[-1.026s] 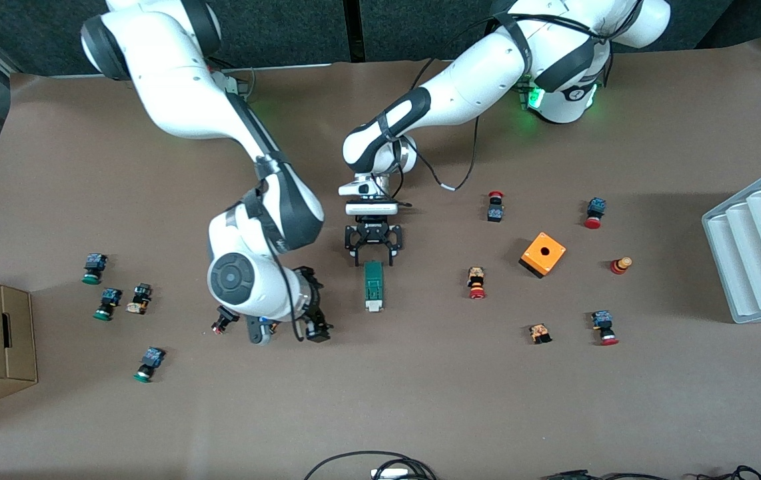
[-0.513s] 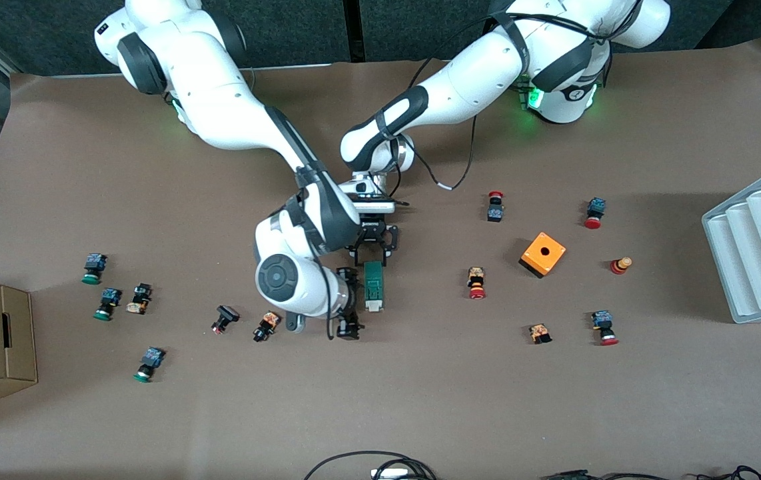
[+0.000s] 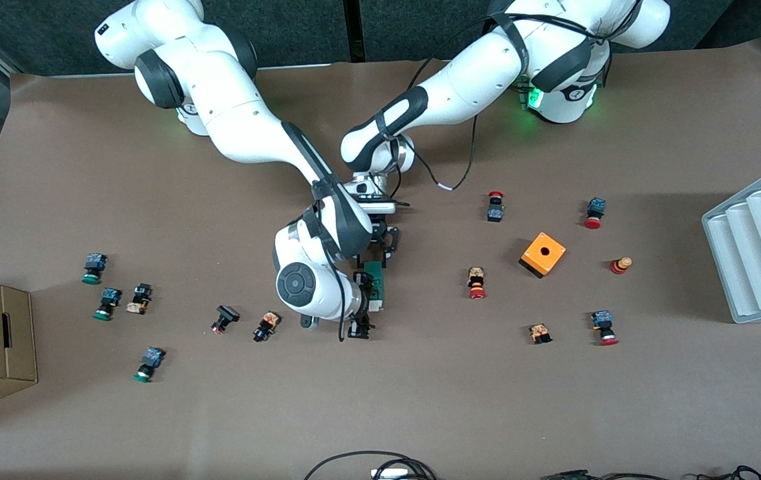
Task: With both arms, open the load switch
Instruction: 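Lower the left gripper onto the white lever while the right gripper holds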
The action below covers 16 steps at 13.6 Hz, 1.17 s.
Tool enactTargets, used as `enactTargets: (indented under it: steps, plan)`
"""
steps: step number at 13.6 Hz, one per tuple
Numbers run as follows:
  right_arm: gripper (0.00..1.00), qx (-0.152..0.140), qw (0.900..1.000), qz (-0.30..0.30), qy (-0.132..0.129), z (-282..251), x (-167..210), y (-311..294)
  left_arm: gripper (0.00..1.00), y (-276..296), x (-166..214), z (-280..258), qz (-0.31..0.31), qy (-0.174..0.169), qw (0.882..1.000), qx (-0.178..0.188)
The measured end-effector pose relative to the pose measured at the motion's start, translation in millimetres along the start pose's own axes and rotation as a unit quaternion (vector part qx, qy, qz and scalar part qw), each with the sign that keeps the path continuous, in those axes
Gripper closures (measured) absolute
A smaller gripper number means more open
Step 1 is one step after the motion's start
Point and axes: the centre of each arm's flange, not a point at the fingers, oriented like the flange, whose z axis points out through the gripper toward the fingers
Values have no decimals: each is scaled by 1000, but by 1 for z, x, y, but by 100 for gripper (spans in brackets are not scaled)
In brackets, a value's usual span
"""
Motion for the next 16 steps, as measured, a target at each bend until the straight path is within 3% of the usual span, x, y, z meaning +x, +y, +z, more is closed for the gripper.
enactTargets:
  steps: [6, 8, 10, 11, 15, 16]
  plan:
    - [26, -20, 1000, 7, 2, 8, 2, 3, 31, 0, -3, 0, 6, 6, 1000, 0]
    - [39, -26, 1000, 8, 6, 11, 3, 5, 31, 0, -3, 0, 6, 7, 1000, -1]
    - [40, -30, 999, 8, 7, 12, 3, 5, 30, 0, -3, 0, 8, 8, 1000, -1]
    - [47, -31, 999, 7, 8, 12, 3, 6, 30, -1, -4, 0, 8, 10, 1000, 0]
    - [55, -31, 999, 7, 7, 11, 3, 6, 30, 0, -6, -1, 12, 16, 1000, 2]
    - [60, -29, 1000, 7, 6, 9, 2, 4, 30, 0, -7, -1, 12, 17, 1000, 2]
